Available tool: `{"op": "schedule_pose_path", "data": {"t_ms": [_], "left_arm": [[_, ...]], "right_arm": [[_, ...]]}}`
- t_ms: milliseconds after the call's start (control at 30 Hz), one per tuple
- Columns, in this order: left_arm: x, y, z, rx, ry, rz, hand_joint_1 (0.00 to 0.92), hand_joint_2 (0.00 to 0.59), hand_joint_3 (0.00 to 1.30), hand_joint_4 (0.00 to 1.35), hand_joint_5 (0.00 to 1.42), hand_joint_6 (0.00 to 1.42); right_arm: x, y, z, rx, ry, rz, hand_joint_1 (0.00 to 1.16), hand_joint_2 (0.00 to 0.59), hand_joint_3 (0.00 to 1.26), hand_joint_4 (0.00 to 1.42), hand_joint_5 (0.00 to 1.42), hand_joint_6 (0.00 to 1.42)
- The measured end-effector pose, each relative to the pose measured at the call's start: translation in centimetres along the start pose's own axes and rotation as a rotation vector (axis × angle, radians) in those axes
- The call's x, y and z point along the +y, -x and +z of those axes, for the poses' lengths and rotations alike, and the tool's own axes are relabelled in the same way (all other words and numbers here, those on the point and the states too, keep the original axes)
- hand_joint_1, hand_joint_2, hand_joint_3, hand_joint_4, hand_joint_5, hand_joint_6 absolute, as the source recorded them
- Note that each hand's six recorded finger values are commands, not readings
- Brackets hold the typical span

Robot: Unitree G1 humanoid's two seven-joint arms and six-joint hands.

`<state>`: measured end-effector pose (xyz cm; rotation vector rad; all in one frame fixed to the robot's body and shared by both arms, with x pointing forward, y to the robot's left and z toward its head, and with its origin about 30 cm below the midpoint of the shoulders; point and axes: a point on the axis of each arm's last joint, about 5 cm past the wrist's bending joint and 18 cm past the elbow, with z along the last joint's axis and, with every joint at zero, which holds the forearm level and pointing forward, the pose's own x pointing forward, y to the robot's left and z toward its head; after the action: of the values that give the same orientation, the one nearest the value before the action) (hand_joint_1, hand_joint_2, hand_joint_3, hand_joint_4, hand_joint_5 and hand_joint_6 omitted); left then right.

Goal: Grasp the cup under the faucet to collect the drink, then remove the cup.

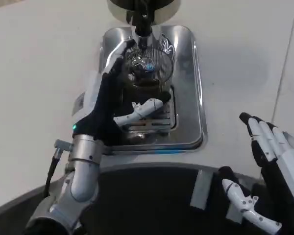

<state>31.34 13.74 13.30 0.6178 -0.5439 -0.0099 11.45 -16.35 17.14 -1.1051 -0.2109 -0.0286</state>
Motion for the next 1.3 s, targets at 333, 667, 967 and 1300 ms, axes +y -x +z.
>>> {"op": "schedule_pose_path", "data": {"t_ms": [333, 667, 967, 1300], "left_arm": [[-3.9, -0.3, 2.06, 0.006, -0.027, 0.065, 0.598, 0.066, 0.98, 1.03, 1.27, 1.42], [-4.0, 0.7, 1.62, 0.025, -0.004, 0.174, 0.665, 0.093, 1.22, 1.23, 1.37, 1.42], [-2.3, 1.5, 0.42, 0.014, -0.038, 0.201, 0.689, 0.094, 1.24, 1.24, 1.39, 1.42], [-0.3, 3.3, -0.72, 0.002, -0.086, 0.163, 0.696, 0.094, 1.25, 1.24, 1.39, 1.42]], "right_arm": [[-0.19, 0.4, 0.31, 0.068, -0.031, -0.010, 0.20, 0.468, 0.00, 0.00, 0.00, 0.00], [-0.13, 0.2, 1.03, 0.070, -0.043, 0.020, 0.16, 0.462, 0.00, 0.00, 0.00, 0.00], [-0.04, 0.1, 0.98, 0.049, -0.068, 0.041, 0.15, 0.464, 0.00, 0.00, 0.00, 0.00], [0.11, 0.2, 0.56, 0.024, -0.072, 0.051, 0.15, 0.473, 0.00, 0.00, 0.00, 0.00]]}}
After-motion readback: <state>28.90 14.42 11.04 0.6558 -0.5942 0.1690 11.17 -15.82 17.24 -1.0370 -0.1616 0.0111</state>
